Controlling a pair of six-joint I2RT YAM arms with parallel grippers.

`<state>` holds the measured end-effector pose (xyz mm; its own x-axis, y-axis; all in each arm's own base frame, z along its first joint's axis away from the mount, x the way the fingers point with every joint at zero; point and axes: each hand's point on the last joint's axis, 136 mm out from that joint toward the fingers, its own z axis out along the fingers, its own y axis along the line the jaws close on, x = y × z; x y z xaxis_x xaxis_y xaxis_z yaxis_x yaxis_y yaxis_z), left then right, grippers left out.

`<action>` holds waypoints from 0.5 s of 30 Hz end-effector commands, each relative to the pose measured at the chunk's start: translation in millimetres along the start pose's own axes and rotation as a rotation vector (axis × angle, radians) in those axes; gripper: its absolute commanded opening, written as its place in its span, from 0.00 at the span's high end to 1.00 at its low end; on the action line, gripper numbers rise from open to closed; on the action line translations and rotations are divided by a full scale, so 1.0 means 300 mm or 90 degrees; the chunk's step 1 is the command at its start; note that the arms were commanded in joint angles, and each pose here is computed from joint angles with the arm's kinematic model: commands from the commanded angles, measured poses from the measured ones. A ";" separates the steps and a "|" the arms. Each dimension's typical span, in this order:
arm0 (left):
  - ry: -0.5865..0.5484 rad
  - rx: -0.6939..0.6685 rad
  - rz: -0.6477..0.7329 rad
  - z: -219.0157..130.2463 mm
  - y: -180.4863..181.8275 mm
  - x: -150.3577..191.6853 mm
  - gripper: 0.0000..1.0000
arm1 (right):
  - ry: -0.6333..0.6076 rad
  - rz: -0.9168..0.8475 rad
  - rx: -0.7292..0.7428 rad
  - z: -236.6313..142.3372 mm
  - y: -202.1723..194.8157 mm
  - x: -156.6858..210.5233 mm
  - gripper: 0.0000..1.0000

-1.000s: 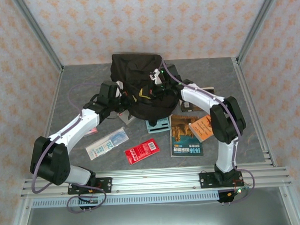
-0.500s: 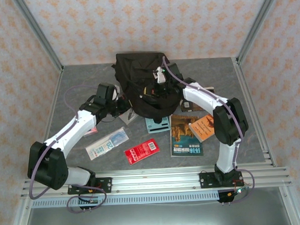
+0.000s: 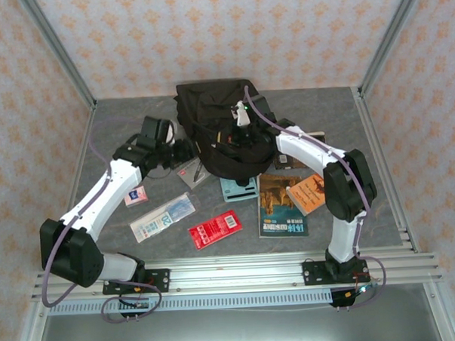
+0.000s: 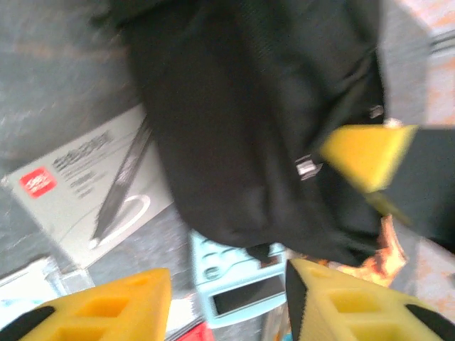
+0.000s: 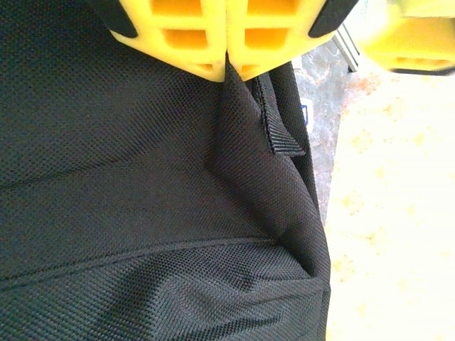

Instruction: Pack the student bag

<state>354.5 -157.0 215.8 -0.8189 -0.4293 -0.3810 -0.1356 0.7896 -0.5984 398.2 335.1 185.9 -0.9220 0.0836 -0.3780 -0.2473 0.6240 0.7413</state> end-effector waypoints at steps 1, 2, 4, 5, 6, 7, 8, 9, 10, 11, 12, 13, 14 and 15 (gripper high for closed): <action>-0.016 0.002 0.032 -0.027 -0.061 -0.058 0.47 | -0.050 -0.051 -0.052 -0.085 0.149 -0.063 1.00; -0.017 0.004 0.035 -0.020 -0.075 -0.068 0.45 | -0.050 -0.051 -0.055 -0.085 0.154 -0.061 1.00; -0.007 0.011 0.037 0.015 -0.096 -0.085 0.43 | -0.048 -0.050 -0.058 -0.081 0.156 -0.059 1.00; 0.000 0.008 0.035 0.035 -0.098 -0.090 0.43 | -0.045 -0.051 -0.062 -0.078 0.161 -0.055 1.00; 0.007 0.009 0.031 0.062 -0.100 -0.096 0.43 | -0.044 -0.051 -0.065 -0.079 0.164 -0.056 1.00; 0.015 0.015 0.026 0.088 -0.106 -0.100 0.42 | -0.044 -0.051 -0.068 -0.078 0.167 -0.054 1.00; 0.023 0.021 0.020 0.110 -0.113 -0.102 0.42 | -0.042 -0.051 -0.069 -0.075 0.168 -0.051 1.00; 0.028 0.027 0.014 0.129 -0.124 -0.108 0.42 | -0.039 -0.051 -0.071 -0.073 0.168 -0.048 1.00; 0.033 0.030 0.008 0.151 -0.132 -0.113 0.42 | -0.038 -0.052 -0.073 -0.074 0.173 -0.047 1.00; 0.036 0.032 0.005 0.166 -0.140 -0.117 0.42 | -0.037 -0.053 -0.075 -0.072 0.174 -0.044 1.00; 0.038 0.030 0.004 0.180 -0.148 -0.121 0.42 | -0.034 -0.053 -0.077 -0.071 0.176 -0.042 1.00; 0.041 0.024 0.003 0.191 -0.153 -0.124 0.42 | -0.033 -0.055 -0.079 -0.070 0.179 -0.040 1.00; 0.042 0.017 0.003 0.200 -0.156 -0.127 0.42 | -0.031 -0.055 -0.078 -0.066 0.177 -0.037 1.00; 0.045 0.013 0.001 0.207 -0.162 -0.130 0.42 | -0.031 -0.057 -0.079 -0.065 0.179 -0.035 1.00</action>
<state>423.0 -195.5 188.0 -0.8674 -0.3904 -0.3087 -0.1501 0.7965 -0.5857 395.5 338.2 186.9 -0.9221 0.0771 -0.3792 -0.2533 0.6206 0.7421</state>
